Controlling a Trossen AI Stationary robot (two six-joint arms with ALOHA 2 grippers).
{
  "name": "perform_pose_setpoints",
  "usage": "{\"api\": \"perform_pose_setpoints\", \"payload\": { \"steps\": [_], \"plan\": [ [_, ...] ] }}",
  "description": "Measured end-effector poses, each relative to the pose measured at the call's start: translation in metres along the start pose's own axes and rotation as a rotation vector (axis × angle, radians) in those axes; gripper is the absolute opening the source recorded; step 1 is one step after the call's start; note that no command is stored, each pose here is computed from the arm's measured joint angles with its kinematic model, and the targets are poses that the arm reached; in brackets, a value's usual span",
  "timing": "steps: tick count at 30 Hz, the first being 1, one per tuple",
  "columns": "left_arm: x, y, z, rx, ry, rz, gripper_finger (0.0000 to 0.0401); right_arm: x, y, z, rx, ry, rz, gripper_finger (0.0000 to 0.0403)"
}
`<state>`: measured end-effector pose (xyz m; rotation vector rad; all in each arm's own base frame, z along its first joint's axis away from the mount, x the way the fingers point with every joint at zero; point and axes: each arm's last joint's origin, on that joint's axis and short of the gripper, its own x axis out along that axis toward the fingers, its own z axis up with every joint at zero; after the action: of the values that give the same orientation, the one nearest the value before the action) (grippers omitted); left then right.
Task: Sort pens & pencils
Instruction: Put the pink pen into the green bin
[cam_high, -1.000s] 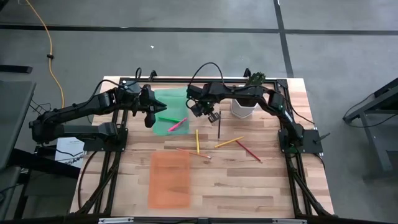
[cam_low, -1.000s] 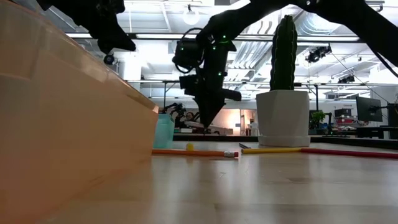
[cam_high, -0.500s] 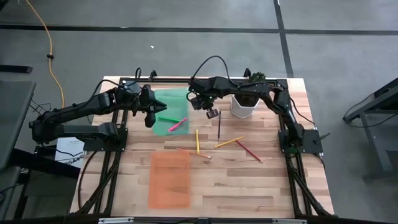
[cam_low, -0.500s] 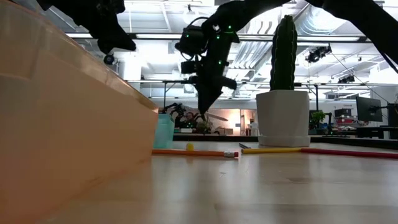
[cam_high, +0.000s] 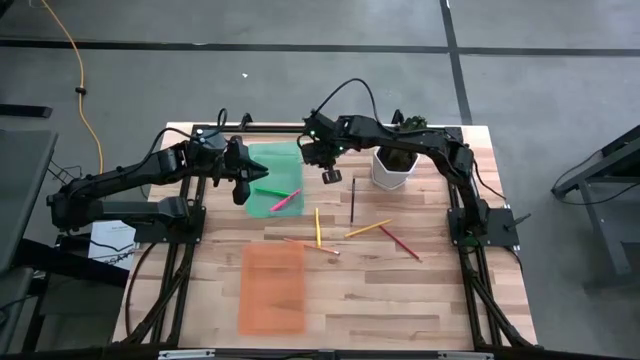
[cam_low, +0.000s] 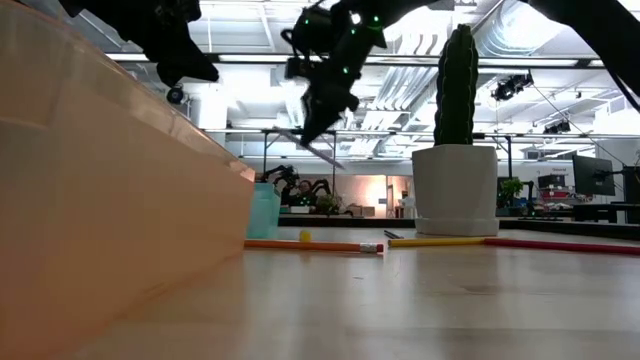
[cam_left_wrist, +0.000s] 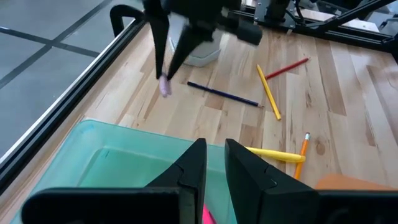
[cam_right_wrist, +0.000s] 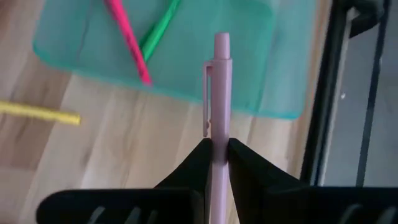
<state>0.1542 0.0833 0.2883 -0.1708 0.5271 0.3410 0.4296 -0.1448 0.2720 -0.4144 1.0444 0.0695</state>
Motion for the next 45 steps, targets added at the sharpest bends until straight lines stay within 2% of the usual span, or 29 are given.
{"api": "perform_pose_setpoints", "payload": {
  "steps": [11, 21, 29, 37, 45],
  "plan": [
    [0.0, 0.0, 0.0, 0.002, -0.001, 0.0, 0.0046, -0.046, -0.021, 0.03, 0.057, -0.173, -0.104, 0.0032],
    [0.0, 0.0, 0.0, 0.007, -0.002, 0.0, 0.0046, -0.074, -0.029, 0.046, 0.143, -0.327, -0.09, 0.0016],
    [0.0, 0.0, 0.001, 0.013, -0.01, 0.001, 0.0046, -0.079, -0.03, 0.052, 0.229, -0.428, -0.03, 0.0016],
    [-0.001, 0.001, 0.014, 0.034, -0.147, 0.032, 0.0046, -0.081, -0.032, 0.057, 0.265, -0.494, -0.019, 0.0016],
    [-0.001, 0.001, 0.016, 0.047, -0.163, 0.042, 0.0046, -0.085, -0.035, 0.063, 0.31, -0.598, 0.026, 0.0016]
  ]
}}
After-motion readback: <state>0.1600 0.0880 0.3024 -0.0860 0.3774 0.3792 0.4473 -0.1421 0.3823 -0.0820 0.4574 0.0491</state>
